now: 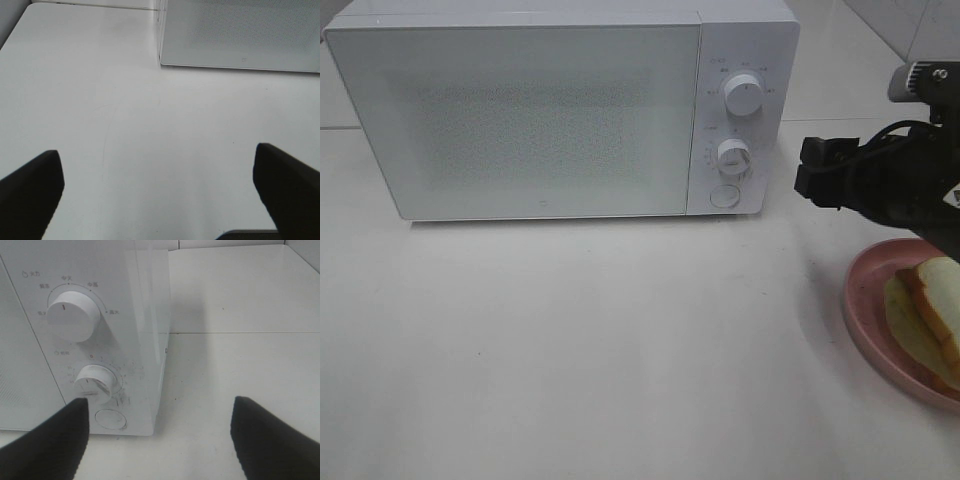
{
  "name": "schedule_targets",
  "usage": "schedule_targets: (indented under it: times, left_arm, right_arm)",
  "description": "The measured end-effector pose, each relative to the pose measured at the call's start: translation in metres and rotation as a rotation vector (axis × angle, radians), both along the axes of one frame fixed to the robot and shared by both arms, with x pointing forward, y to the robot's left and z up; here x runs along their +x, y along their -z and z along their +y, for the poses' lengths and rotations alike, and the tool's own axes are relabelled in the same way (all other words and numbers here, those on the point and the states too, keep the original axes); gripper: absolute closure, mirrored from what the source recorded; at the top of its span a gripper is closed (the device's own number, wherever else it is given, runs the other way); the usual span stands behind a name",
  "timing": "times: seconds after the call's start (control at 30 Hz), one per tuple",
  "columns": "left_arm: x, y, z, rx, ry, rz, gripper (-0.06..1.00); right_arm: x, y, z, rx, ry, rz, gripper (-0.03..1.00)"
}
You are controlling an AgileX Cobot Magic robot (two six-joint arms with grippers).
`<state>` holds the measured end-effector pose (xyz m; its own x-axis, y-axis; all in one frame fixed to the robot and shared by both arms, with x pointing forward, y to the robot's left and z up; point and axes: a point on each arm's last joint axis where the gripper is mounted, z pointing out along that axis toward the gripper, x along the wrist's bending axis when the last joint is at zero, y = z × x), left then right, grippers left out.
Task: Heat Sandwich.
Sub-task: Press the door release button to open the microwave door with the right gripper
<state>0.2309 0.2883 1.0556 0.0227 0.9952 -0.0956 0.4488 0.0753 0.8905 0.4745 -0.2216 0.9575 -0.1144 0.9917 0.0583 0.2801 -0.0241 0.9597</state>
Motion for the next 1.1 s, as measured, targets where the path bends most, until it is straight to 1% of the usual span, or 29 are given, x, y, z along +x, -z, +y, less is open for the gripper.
schedule_targets:
  times: [0.2,0.37,0.6,0.8,1.1]
  left_arm:
    - [0.000,0.000,0.000,0.000,0.000,0.000,-0.03]
    - [0.000,0.000,0.000,0.000,0.000,0.000,-0.03]
    - [0.000,0.000,0.000,0.000,0.000,0.000,-0.03]
    - [0.000,0.000,0.000,0.000,0.000,0.000,-0.03]
    - [0.000,0.000,0.000,0.000,0.000,0.000,-0.03]
  right_arm:
    - [-0.002,0.014,0.016,0.001,0.047,-0.007,0.21]
    - [-0.006,0.025,0.031,-0.022,0.033,-0.014,0.21]
    - [-0.015,0.035,0.048,-0.030,0.016,-0.011,0.21]
    - [-0.020,0.042,0.054,-0.044,0.021,0.012,0.21]
    - [-0.021,0.043,0.055,-0.053,0.020,0.015,0.21]
